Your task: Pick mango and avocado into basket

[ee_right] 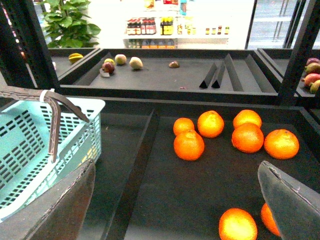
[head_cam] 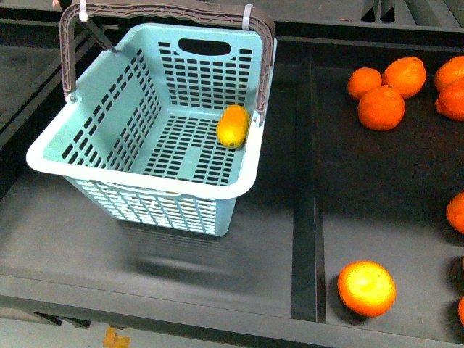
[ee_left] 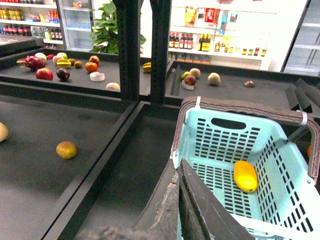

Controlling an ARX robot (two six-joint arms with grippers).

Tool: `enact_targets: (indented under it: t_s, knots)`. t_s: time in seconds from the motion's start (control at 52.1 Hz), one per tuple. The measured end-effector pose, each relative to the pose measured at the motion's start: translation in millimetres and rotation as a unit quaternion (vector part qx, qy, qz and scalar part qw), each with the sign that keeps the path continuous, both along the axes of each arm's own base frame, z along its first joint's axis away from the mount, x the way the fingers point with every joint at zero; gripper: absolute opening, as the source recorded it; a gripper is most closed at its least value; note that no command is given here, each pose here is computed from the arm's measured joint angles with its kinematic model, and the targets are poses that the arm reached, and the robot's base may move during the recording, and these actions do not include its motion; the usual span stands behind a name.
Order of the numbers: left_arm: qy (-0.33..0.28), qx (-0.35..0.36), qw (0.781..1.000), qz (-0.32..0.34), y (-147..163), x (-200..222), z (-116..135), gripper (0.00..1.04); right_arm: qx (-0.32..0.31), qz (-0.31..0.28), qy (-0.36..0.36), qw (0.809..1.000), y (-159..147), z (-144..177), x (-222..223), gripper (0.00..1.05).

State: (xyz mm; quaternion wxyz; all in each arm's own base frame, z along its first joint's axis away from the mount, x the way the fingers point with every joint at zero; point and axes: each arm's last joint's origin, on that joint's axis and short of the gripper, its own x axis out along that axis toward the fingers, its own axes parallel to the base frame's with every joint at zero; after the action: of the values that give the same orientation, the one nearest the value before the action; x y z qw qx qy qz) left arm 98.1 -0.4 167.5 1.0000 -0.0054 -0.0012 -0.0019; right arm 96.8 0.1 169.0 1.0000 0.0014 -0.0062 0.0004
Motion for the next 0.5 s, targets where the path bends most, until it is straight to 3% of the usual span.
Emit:
enact_targets:
  t_s: [0.423,0.499]
  knots:
    - [-0.003,0.0,1.0,0.0,0.0,-0.8,0.4,0.02,0.0,0.0,0.0,1.0,0.0,0.0,0.0,0.96]
    - [-0.003,0.0,1.0,0.0,0.0,-0.8,0.4,0.16,0.0,0.0,0.0,1.0,0.0,0.0,0.0,0.96]
